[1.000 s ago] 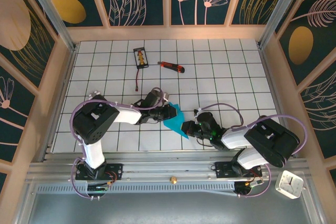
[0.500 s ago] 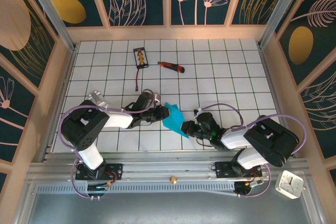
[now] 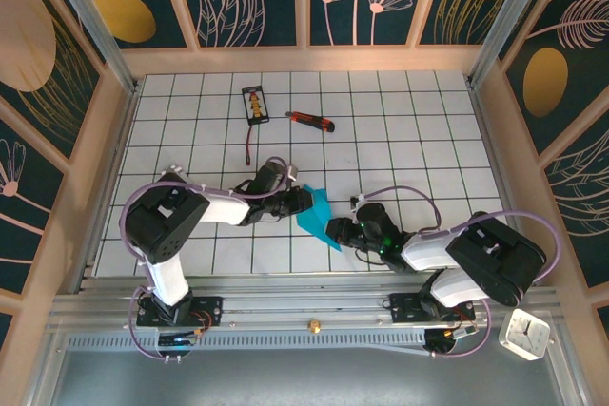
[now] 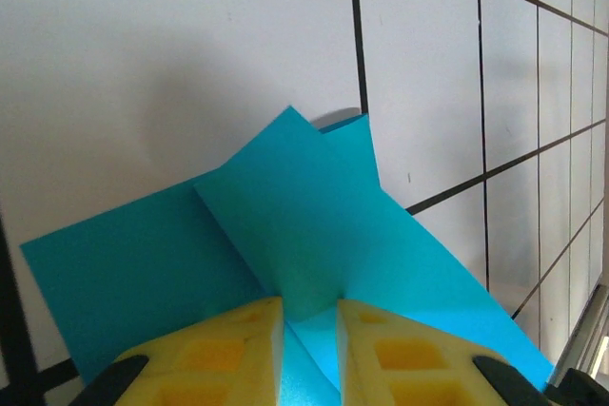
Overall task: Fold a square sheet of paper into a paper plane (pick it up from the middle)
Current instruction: Fourth fold the wing at the center of the table.
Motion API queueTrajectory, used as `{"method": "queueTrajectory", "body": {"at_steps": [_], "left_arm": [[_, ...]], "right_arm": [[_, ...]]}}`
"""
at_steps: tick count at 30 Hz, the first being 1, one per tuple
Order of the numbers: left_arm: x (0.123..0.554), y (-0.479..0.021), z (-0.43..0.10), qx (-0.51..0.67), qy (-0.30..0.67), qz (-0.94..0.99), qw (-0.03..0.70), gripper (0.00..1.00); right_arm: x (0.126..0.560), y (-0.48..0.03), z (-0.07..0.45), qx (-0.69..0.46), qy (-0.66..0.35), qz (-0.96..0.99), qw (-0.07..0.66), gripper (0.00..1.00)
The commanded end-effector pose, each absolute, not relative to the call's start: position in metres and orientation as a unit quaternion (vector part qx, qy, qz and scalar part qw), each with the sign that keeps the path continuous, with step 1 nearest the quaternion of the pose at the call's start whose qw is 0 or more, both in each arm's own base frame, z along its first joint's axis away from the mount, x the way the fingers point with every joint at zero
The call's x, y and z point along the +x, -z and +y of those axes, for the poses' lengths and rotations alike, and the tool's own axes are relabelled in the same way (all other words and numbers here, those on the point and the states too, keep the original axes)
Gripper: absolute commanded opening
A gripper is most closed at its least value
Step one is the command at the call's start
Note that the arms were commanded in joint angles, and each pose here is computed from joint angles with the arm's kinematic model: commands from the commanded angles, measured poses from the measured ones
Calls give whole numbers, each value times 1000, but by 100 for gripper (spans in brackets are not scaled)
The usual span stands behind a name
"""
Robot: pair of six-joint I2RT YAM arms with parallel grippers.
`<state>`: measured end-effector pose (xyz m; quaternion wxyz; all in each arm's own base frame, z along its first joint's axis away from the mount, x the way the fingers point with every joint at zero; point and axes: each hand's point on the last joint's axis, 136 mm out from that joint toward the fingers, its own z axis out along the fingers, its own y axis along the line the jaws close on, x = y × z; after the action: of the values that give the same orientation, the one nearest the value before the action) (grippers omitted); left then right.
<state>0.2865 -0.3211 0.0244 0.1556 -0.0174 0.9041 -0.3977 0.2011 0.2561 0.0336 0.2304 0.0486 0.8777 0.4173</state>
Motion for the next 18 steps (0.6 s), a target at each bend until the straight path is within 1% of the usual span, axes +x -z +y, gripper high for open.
{"method": "queueTrajectory", "body": {"at_steps": [1,4,15,18], "left_arm": [[287,-21,-327,6,402,904,146,22],[286,-19,-330,12,405,903,141,22],[287,-18,-331,20,403,904,140,22],[288,-19,-331,20,402,904,140,22]], "right_arm": [[215,-51,261,41,-422,868,259,19],[222,-51,262,37,-419,869,262,21],[246,-50,268,20,-412,870,268,23],[249,-49,272,16,-415,870,264,19]]}}
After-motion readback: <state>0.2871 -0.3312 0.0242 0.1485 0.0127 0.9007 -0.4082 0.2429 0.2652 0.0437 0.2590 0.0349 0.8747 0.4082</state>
